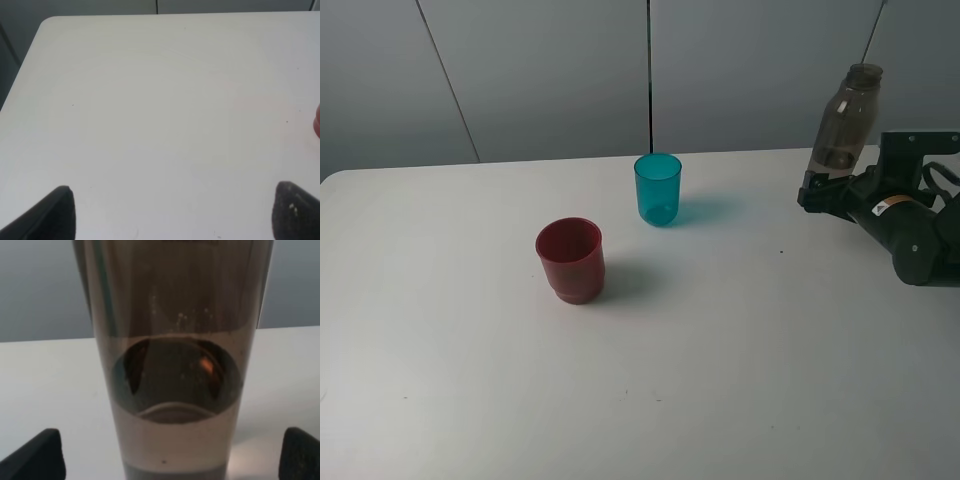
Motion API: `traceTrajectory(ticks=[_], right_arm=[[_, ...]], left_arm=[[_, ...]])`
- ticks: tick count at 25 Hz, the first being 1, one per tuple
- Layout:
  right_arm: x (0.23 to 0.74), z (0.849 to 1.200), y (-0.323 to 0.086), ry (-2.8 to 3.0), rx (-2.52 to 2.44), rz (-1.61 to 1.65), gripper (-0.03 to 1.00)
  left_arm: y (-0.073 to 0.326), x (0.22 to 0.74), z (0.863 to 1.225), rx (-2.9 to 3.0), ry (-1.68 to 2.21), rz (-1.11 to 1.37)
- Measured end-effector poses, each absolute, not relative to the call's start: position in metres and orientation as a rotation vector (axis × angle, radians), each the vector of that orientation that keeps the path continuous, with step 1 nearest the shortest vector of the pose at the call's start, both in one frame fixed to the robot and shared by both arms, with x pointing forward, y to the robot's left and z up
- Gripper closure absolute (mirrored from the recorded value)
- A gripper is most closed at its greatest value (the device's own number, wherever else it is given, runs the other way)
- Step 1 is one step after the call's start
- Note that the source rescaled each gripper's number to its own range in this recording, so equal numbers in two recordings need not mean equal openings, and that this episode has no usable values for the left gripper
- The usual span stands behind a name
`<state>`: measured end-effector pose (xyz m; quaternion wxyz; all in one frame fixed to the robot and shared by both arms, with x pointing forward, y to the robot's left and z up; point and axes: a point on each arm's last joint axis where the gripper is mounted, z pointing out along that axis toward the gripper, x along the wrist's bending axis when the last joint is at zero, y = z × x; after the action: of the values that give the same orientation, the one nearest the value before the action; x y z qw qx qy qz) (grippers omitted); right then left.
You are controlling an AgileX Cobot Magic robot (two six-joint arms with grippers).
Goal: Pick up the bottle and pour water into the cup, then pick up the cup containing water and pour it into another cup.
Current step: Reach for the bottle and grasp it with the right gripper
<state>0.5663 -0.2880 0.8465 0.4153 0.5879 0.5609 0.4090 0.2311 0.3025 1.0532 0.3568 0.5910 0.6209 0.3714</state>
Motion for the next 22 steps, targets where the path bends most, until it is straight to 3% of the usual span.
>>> traceTrajectory(ticks=[22], right_arm=[[0.601, 0.864, -0.286, 1.358, 1.405, 1.078, 0.21]], left_arm=[[0.303, 0.231, 1.053, 1.526, 1.603, 0.959]])
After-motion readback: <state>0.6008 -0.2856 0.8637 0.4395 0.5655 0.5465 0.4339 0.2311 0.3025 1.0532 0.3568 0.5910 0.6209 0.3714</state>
